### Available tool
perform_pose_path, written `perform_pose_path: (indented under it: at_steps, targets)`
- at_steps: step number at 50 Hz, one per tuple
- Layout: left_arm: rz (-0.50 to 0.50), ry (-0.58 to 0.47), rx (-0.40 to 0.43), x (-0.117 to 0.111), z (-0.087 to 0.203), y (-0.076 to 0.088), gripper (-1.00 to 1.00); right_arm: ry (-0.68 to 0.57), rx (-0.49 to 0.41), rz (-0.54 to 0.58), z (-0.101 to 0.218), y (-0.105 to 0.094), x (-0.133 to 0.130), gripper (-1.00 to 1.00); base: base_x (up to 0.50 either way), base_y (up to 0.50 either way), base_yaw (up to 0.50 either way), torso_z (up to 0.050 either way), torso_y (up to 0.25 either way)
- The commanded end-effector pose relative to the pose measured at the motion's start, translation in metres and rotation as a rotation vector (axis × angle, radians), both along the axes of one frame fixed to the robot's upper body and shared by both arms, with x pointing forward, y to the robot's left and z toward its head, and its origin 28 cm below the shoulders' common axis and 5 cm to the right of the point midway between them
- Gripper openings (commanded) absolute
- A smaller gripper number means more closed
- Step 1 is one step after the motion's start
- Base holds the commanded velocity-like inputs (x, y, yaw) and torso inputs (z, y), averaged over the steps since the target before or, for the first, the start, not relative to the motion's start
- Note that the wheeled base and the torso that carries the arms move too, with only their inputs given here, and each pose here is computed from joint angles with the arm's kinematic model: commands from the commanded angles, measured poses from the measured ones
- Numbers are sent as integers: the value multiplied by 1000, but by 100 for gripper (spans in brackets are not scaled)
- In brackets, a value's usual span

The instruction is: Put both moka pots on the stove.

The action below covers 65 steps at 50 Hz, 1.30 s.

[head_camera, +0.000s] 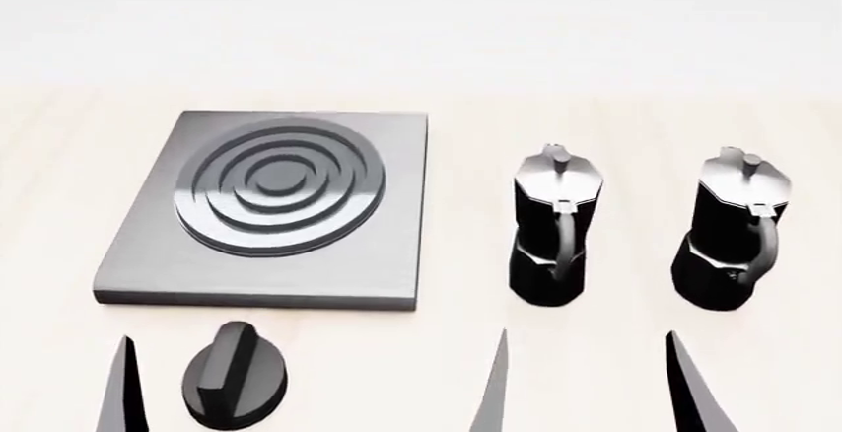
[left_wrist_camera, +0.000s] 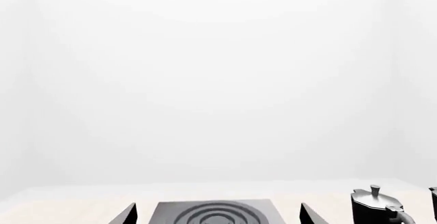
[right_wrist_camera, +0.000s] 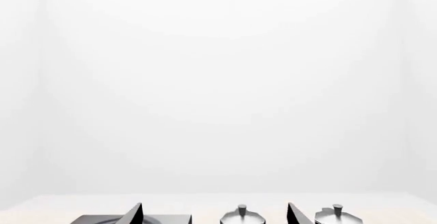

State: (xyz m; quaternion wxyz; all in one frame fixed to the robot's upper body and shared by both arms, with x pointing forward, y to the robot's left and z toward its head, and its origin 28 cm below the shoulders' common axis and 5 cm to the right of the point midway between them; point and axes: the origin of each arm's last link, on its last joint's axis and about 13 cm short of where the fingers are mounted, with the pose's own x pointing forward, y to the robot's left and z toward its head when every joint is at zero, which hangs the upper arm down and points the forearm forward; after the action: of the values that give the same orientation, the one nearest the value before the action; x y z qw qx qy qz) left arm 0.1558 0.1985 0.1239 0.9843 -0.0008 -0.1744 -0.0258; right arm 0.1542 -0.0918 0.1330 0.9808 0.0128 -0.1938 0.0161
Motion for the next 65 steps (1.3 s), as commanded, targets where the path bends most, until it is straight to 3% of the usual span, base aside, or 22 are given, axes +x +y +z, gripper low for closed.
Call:
perform_pose_path:
  at_steps: [1,24,65]
  targets:
    - [-3,1,0,0,-1,0,100,1,0,0,-1,0,0,100,203,0,0,0,0]
    - [-5,3,1,0,-1,-1,100,-4,-7,-5,-1,0,0,100,100,0,0,0,1]
    - [-7,6,2,0,-2,-1,100,23,-20,-29,-4,-1,4,100,17,220,0,0,0]
